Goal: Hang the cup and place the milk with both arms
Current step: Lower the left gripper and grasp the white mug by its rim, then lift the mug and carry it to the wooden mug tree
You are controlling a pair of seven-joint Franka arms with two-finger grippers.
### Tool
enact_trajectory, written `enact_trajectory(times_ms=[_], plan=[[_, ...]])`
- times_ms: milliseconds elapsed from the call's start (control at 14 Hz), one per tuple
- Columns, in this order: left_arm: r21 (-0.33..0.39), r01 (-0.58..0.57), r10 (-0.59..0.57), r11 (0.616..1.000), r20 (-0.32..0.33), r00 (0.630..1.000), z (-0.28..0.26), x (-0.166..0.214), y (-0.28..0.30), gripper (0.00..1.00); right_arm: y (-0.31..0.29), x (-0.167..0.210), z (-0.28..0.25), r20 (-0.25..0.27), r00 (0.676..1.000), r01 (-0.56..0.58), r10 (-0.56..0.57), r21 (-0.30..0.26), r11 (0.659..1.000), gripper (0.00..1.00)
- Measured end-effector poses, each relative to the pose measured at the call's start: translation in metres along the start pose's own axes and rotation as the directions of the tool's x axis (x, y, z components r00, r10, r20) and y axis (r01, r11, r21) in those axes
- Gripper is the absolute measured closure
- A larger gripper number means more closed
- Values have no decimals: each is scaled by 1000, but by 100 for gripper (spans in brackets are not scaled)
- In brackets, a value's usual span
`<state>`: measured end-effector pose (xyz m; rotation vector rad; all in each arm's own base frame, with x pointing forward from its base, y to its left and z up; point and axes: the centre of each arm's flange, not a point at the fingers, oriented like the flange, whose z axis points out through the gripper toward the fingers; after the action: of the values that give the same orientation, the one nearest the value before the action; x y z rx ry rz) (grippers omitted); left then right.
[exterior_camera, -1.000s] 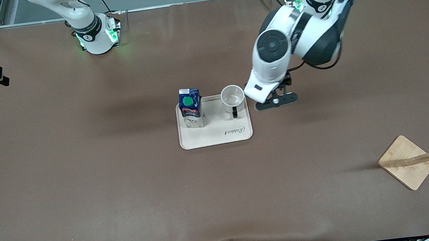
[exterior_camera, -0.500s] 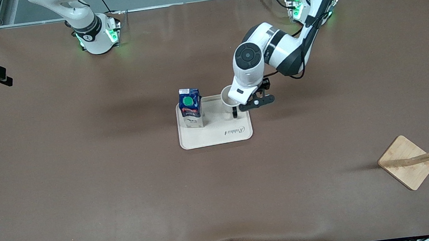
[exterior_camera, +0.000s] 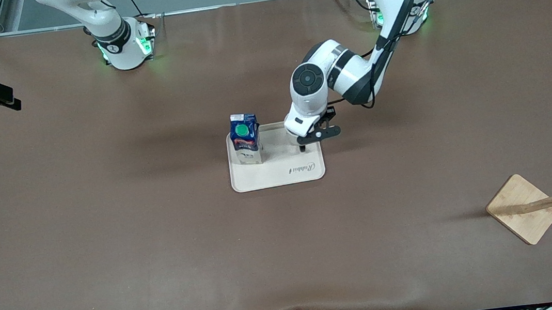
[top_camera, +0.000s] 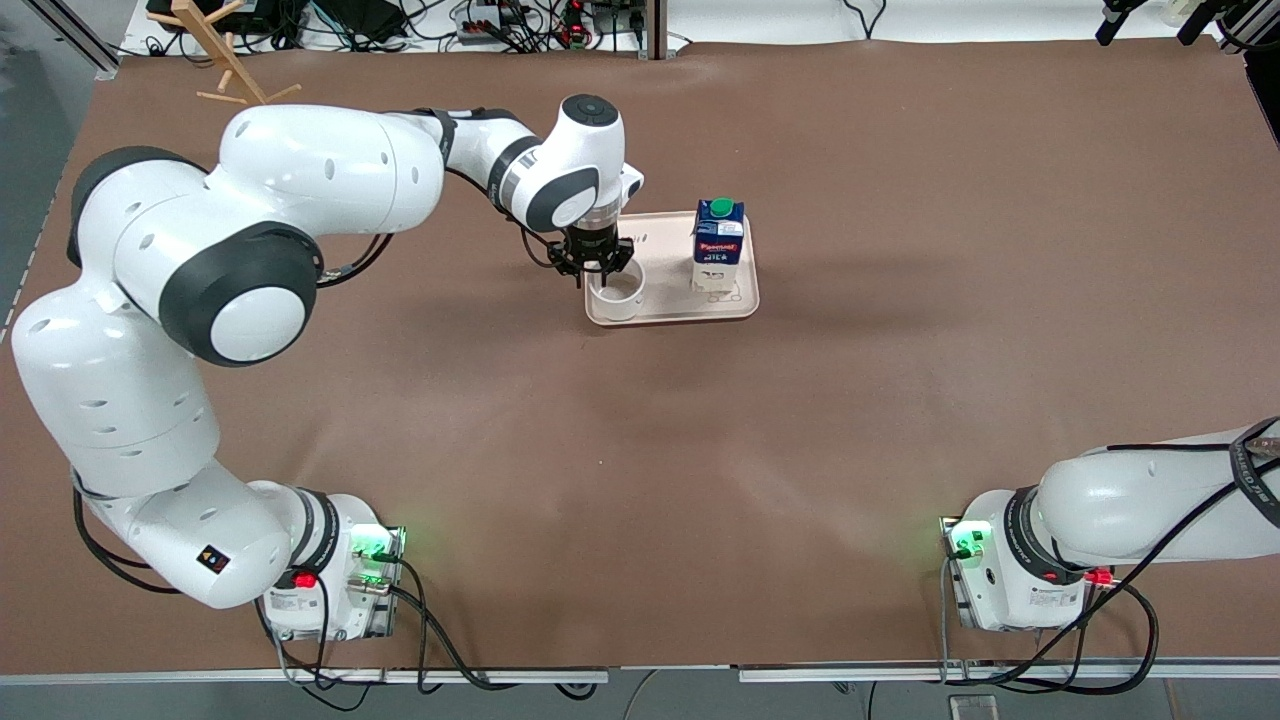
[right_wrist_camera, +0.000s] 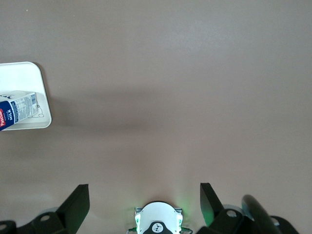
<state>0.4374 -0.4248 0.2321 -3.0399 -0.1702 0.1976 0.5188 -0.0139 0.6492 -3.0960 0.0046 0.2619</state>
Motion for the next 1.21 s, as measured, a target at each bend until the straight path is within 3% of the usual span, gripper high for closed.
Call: enact_trajectory(times_ms=[143, 214, 714, 929, 1214], plan=[[-6, -6, 6, 1000, -6, 1000, -3, -2, 4, 89, -1, 1, 1, 1, 1000, 3, -3, 0, 1000, 0], [-14, -10, 10, 1000, -13, 1000, -7, -2, 8, 93, -3, 1, 1, 1, 1000, 7, -7, -1, 1000, 0], [-41, -5, 1, 999, -90, 996, -62, 18, 2, 93, -4, 1, -1, -2, 1000, 8, -8, -1, 1000, 0], [39, -12, 19, 999, -179, 984, -123, 43, -39, 93, -3, 1, -1, -2, 1000, 7, -7, -1, 1000, 0], [39, -32, 40, 999, -230, 972, -196, 97, -126, 93, -4, 2, -1, -5, 1000, 11, -11, -1, 1000, 0]])
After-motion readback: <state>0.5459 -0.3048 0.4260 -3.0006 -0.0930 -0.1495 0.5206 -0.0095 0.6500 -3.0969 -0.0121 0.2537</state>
